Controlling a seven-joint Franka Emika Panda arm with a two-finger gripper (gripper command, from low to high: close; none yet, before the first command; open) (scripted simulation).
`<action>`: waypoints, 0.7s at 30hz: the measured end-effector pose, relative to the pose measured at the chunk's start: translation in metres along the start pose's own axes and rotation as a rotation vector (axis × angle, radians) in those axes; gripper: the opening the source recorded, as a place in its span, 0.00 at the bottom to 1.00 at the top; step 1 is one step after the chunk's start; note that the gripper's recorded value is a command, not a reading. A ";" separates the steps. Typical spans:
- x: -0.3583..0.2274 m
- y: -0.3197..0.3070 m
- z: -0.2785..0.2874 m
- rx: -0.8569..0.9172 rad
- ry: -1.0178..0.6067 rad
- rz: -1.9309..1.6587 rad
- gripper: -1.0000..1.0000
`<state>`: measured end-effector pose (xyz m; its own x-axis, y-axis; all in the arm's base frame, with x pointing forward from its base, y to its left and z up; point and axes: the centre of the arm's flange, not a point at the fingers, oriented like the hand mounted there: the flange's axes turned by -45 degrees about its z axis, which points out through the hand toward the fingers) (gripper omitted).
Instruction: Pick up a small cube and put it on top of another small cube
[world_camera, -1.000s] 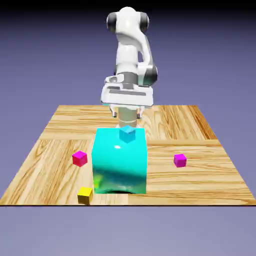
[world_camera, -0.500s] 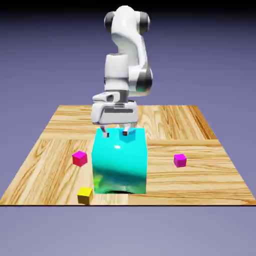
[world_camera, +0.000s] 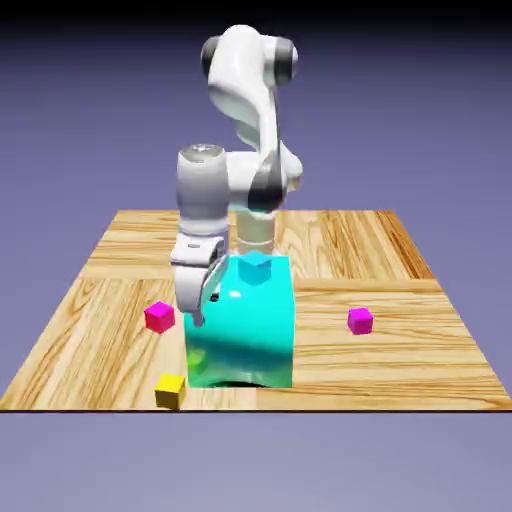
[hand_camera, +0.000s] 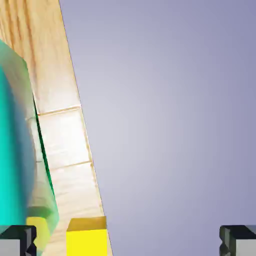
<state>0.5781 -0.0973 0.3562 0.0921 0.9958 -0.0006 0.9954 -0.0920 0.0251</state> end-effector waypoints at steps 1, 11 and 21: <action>-0.003 0.004 0.005 0.021 0.000 -0.039 0.50; -0.032 0.033 0.054 0.223 0.053 -0.425 0.50; -0.059 0.050 0.108 0.401 0.195 -0.803 0.50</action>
<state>0.6250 -0.1608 0.2495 -0.6008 0.7403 0.3018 0.6957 0.6701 -0.2587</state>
